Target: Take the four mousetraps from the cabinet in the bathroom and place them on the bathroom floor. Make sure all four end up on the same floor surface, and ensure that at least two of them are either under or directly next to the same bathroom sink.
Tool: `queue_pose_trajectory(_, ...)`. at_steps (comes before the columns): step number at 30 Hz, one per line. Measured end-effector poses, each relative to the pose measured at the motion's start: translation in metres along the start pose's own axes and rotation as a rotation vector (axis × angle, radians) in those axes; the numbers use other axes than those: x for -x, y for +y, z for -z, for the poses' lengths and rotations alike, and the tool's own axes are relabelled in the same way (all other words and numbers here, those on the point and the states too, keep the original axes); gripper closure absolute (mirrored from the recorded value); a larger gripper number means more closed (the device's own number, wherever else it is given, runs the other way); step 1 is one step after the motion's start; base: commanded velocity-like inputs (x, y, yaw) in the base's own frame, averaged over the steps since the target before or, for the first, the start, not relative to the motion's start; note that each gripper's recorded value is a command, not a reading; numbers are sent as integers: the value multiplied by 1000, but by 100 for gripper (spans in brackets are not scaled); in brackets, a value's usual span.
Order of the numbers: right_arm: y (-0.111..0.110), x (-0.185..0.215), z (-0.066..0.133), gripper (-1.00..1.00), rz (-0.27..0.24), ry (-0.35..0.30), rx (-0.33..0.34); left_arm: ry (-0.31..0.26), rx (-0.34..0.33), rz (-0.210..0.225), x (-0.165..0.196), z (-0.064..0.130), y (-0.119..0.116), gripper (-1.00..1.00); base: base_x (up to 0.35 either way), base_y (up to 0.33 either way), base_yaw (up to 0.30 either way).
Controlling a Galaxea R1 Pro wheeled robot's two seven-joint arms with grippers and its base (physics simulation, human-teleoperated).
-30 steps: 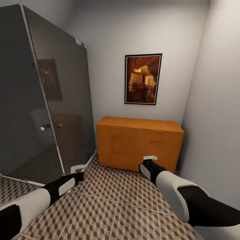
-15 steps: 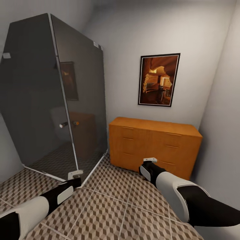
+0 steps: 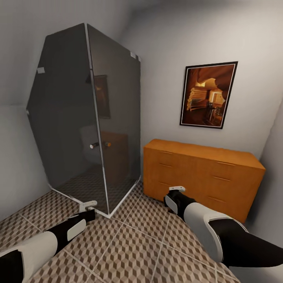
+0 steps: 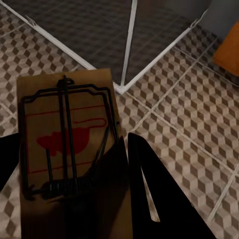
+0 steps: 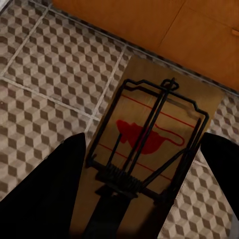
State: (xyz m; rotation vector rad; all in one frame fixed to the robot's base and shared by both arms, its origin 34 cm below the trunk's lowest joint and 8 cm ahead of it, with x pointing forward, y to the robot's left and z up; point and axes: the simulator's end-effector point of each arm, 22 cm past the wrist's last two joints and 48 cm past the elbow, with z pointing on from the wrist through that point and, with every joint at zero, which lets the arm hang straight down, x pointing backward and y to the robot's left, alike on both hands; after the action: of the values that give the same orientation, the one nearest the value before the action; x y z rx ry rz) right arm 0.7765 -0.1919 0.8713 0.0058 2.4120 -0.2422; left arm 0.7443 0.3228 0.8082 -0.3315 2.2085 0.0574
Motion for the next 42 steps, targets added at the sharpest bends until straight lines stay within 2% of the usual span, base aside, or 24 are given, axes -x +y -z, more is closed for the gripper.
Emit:
queue_pose_trajectory(6,1,1,2,100,-1,-1,5,-4,-1,4,2,2,-1,100,0,0,256)
queue_pose_trajectory(17,1,0,3,100,-8,5,9,-6,-5,4,3,2,-3,100,0,0,91)
queue_pose_trajectory(26,2,-1,3,100,-8,8,11,-6,-4,5,4,2,-3,100,0,0,283)
queue_pose_trajectory(30,2,-13,0,100,2,30,10,-6,-5,6,4,2,-3,100,0,0,300)
queue_pose_trajectory(36,3,-19,-1,100,6,42,10,-8,-4,31,6,2,-2,100,0,0,300)
queue_pose_trajectory(42,3,-19,-1,100,5,43,10,-8,-7,34,7,3,-4,100,0,0,300)
